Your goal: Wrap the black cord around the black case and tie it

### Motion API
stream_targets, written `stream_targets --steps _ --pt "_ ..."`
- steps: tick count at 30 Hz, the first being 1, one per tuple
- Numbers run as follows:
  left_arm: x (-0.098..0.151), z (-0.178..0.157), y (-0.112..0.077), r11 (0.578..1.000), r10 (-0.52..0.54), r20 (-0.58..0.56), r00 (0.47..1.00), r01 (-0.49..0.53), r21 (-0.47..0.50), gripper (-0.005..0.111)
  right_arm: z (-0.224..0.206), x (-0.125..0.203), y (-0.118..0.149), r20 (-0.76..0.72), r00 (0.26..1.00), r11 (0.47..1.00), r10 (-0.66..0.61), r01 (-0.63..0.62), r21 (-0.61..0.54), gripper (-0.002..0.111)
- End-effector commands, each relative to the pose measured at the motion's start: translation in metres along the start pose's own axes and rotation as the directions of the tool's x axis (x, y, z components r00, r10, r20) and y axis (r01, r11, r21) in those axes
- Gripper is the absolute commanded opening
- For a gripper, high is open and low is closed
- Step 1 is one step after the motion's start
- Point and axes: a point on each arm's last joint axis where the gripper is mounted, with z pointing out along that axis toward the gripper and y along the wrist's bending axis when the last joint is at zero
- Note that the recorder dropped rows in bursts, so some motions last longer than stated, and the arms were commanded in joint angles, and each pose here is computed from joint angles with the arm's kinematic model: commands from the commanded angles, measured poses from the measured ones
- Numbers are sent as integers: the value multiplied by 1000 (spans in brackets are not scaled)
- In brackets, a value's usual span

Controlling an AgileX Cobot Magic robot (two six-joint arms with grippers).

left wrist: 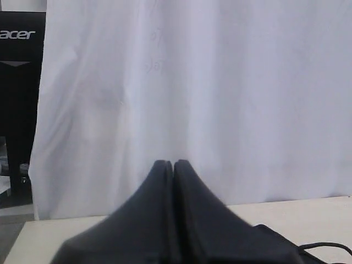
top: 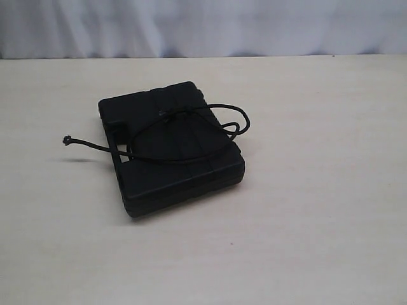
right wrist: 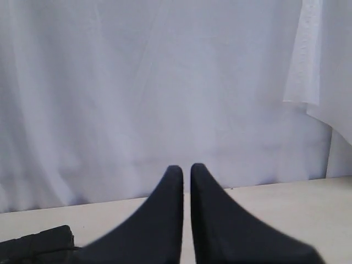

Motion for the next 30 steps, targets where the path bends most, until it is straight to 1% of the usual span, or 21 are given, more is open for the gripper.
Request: stream_targets --steps 1,2,3,4,6,8,9,11,14,17,18,20,21,22,23,24,25,27,30 --pt "3 -1 -1 999 -38 -29 999 38 4 0 -2 -1 0 -3 1000 1000 11 -11 -17 4" --pt "4 -1 -1 999 -52 -40 998 52 8 0 -2 -2 0 1 1000 1000 1 -1 -15 4" --pt "6 -1 -2 996 -88 -59 994 89 19 0 -2 -3 0 10 1000 1000 -5 5 -13 4" --pt "6 -1 -5 987 -154 -71 986 157 38 0 -2 -3 0 17 1000 1000 0 0 -17 4" --pt "6 -2 -9 959 -268 -80 960 274 77 0 -2 -4 2 21 999 998 47 -46 -38 4" --pt "7 -1 -10 949 -297 -87 951 305 86 0 -2 -3 5 12 992 989 129 -128 -73 4" --pt "8 0 -10 950 -296 -75 952 302 84 0 -2 -3 6 9 989 985 150 -149 -82 4" --pt "16 3 -8 962 -259 -58 964 262 71 0 1 1 6 18 989 986 146 -144 -82 4" --pt "38 10 -5 981 -190 -56 980 192 39 0 9 15 3 70 995 995 78 -73 -63 4" --pt "67 17 -3 988 -153 -65 986 155 21 0 18 38 1 77 995 997 57 -52 -61 4" --pt "82 18 -2 992 -126 -91 988 128 14 0 20 48 1 68 996 997 53 -49 -61 4" --pt "101 19 -1 994 -111 -114 987 113 8 0 25 70 0 43 998 998 38 -36 -58 4" --pt "100 19 -1 996 -93 -96 991 94 10 0 27 81 -1 29 999 998 23 -22 -57 4" --pt "107 19 -1 998 -63 -165 984 65 7 0 28 92 -2 13 1000 998 12 -11 -57 4" --pt "107 18 -1 999 -36 -170 985 38 7 0 28 96 -2 20 1000 998 6 -4 -60 4" --pt "106 19 -1 999 -36 -162 986 38 8 0 28 94 -2 49 999 998 13 -10 -64 4" --pt "106 19 -1 999 -36 -162 986 38 8 0 28 100 -2 -23 999 998 38 -39 -53 4" --pt "106 19 -1 999 -40 -162 986 42 7 0 28 101 -3 -31 999 998 43 -44 -52 4" --pt "107 18 -1 999 -40 -171 984 42 6 0 28 108 -4 -105 994 999 -10 6 -41 4"
